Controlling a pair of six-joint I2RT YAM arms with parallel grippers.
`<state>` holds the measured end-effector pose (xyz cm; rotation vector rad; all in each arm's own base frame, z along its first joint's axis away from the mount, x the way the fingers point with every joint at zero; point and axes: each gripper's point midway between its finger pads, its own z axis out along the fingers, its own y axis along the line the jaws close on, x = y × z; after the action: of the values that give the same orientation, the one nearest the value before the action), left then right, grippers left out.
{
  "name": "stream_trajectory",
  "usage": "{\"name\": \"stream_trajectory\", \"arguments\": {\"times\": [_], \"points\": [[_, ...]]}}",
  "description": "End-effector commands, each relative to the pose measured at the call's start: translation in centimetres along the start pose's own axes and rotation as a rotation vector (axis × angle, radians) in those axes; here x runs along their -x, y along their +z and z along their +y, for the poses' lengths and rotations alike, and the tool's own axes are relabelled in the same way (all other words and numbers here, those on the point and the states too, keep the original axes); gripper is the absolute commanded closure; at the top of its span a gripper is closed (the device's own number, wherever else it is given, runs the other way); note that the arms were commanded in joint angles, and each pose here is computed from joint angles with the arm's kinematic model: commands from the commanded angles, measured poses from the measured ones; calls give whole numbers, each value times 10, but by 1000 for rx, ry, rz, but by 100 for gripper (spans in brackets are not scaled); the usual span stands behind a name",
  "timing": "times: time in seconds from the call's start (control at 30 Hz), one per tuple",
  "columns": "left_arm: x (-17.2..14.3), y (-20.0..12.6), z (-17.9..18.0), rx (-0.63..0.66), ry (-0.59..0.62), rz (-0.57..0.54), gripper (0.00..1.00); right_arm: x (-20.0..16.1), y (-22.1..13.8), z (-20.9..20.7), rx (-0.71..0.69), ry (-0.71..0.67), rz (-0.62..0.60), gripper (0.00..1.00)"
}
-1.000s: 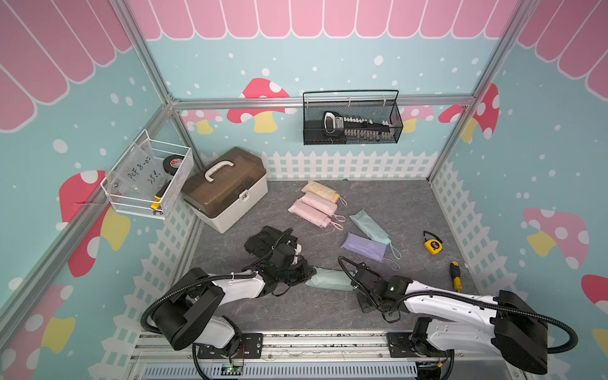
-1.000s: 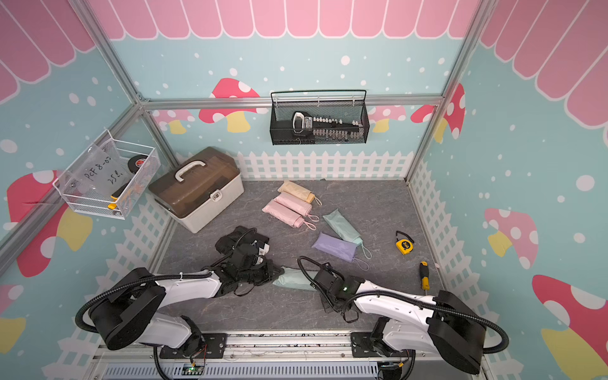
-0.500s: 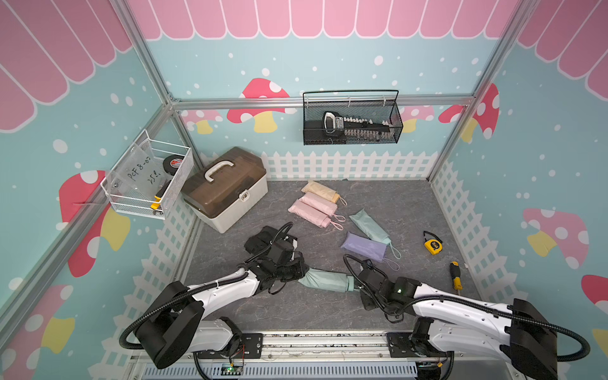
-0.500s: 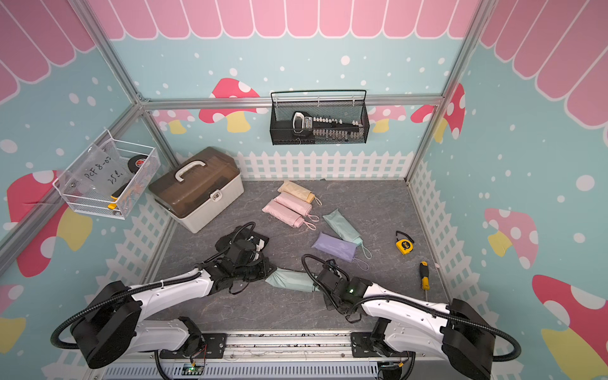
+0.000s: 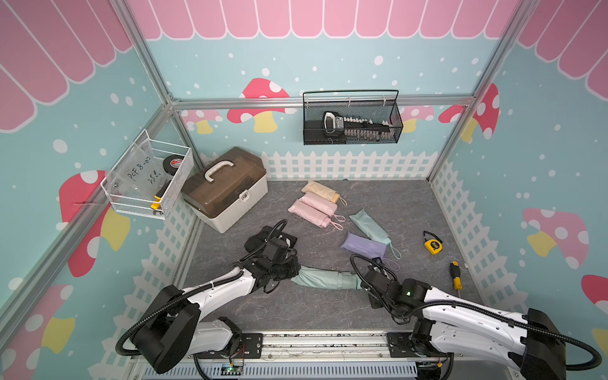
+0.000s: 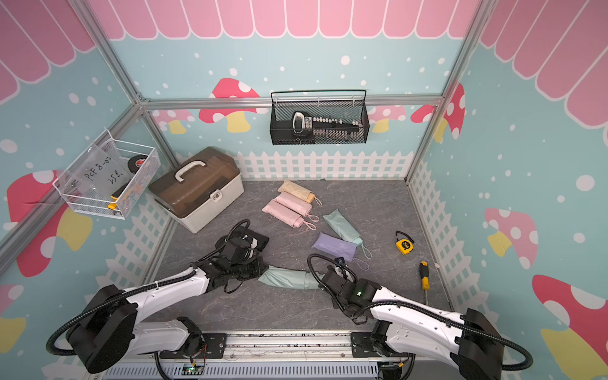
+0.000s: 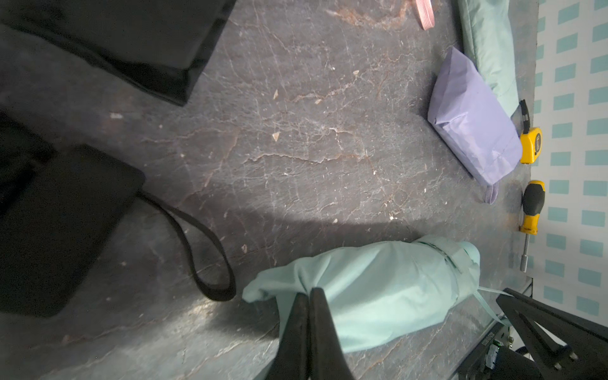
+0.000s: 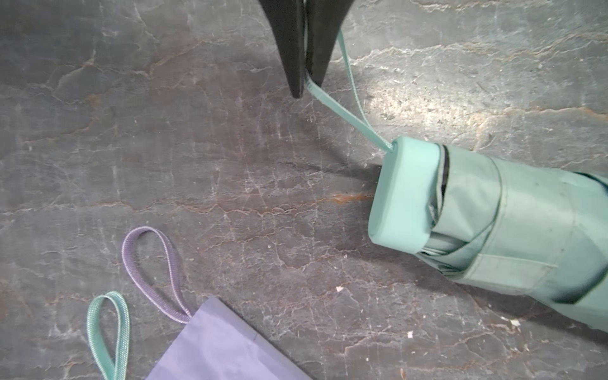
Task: Take umbrellas out of sleeves
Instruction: Take out the umbrella from the umbrella sleeve, then place the umbrella sleeve at the center of the board.
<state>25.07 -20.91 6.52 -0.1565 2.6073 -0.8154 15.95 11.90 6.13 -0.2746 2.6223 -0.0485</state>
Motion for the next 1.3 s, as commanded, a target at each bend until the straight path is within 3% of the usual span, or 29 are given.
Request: {"name": "stream_trajectory", "arguments": {"times": [0.0, 0.33, 0.63, 0.67, 0.73, 0.8, 1.1, 1.27], "points": [[15, -8, -1, 15, 16, -48, 100, -1, -2, -13, -55, 21, -13, 100], [25, -11, 8, 44, 13, -55, 100, 5, -11, -30, -107, 85, -73, 93], [24, -38, 22, 88, -4, -88, 100, 7, -7, -26, -127, 53, -52, 93], [24, -43, 27, 102, -17, -97, 100, 8, -7, -25, -126, 46, -50, 90], [25, -51, 36, 117, -48, -117, 100, 12, -6, -17, -95, 21, -52, 60], [27, -61, 43, 125, -82, -140, 100, 18, -7, -8, -63, -6, -61, 43], [36, -93, 73, 252, -131, -175, 100, 37, -7, 13, -33, -85, -68, 40], [45, -134, 109, 513, -194, -288, 100, 42, -4, 19, -31, -115, -76, 40]]}}
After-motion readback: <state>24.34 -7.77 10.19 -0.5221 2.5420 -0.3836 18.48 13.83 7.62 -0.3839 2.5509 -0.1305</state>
